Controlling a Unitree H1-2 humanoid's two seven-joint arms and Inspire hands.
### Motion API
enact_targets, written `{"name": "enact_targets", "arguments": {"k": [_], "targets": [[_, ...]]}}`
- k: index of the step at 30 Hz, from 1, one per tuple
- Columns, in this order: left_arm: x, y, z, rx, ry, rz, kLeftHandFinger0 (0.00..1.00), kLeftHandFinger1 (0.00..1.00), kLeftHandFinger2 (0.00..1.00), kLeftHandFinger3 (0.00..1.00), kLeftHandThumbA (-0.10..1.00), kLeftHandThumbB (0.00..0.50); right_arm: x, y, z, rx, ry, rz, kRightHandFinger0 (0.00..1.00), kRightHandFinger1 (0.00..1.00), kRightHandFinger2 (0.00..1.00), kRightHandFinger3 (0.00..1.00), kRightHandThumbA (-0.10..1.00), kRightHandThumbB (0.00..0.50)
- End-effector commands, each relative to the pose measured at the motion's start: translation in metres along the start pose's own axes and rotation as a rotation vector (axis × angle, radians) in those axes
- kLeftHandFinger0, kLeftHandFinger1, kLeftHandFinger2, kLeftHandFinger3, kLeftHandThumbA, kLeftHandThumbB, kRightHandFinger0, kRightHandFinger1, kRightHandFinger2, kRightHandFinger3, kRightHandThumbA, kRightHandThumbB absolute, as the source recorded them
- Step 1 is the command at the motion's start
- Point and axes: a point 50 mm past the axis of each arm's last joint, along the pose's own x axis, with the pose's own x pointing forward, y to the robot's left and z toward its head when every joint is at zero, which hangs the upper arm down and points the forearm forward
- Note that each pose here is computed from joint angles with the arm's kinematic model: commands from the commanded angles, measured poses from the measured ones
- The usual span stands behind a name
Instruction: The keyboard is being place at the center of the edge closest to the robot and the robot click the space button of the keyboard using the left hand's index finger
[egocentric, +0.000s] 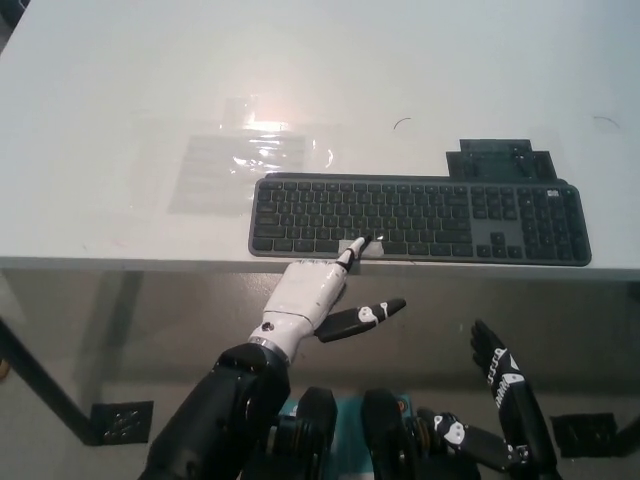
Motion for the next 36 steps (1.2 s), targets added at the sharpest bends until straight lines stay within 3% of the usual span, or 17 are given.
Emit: {"name": "enact_targets", "arguments": {"k": [1,8,16,22,25,27,29,32,34,35,36], "targets": [[-0.016,-0.037,0.008,-0.005,-0.003,-0.091,0.00,0.00,0.00,1.00,1.00,0.318,0.011,0.000,0.015,-0.005,-0.072,0.007,1.00,1.00,1.00,1.00,1.00,0.331],[-0.036,-0.046,0.007,-0.011,-0.009,-0.092,0.00,0.00,0.00,1.00,1.00,0.319,0.008,0.000,0.013,-0.006,-0.056,0.010,1.00,1.00,1.00,1.00,1.00,0.320],[-0.055,0.010,0.035,-0.036,-0.163,0.086,0.00,0.00,0.00,1.00,1.00,0.333,0.010,-0.003,0.011,-0.032,-0.047,0.008,1.00,1.00,1.00,1.00,1.00,0.297],[-0.075,0.037,0.045,-0.049,-0.195,0.130,0.00,0.00,0.02,1.00,1.00,0.324,0.004,0.000,0.006,-0.009,-0.037,0.008,1.00,1.00,1.00,1.00,1.00,0.280],[-0.081,0.070,0.059,-0.095,-0.268,0.230,0.00,0.00,0.01,1.00,1.00,0.320,0.003,0.001,0.005,-0.002,-0.028,0.006,1.00,1.00,1.00,1.00,1.00,0.302],[-0.087,0.103,0.075,-0.112,-0.322,0.323,0.00,0.00,0.00,1.00,1.00,0.360,0.003,0.001,0.004,0.000,-0.023,0.001,1.00,1.00,1.00,1.00,1.00,0.317],[-0.092,0.113,0.079,-0.106,-0.340,0.356,0.00,0.00,0.00,1.00,1.00,0.367,0.002,0.003,0.004,-0.004,-0.018,0.006,1.00,1.00,1.00,1.00,1.00,0.321],[-0.115,0.145,0.095,-0.228,-0.421,0.423,0.00,0.00,0.06,1.00,1.00,0.394,0.001,0.003,0.004,-0.003,-0.020,0.011,1.00,1.00,1.00,1.00,1.00,0.319],[-0.136,0.152,0.099,-0.347,-0.457,0.426,0.00,0.00,0.05,1.00,1.00,0.411,0.003,0.003,0.005,0.004,-0.025,0.013,1.00,1.00,1.00,1.00,1.00,0.330],[-0.151,0.149,0.099,-0.392,-0.455,0.425,0.01,0.03,0.11,1.00,1.00,0.411,0.001,0.002,0.004,0.008,-0.021,0.016,1.00,1.00,1.00,1.00,1.00,0.332],[-0.161,0.144,0.097,-0.424,-0.452,0.423,0.09,0.11,0.21,1.00,1.00,0.420,0.001,0.001,0.004,0.007,-0.020,0.018,1.00,1.00,1.00,1.00,1.00,0.325]]}}
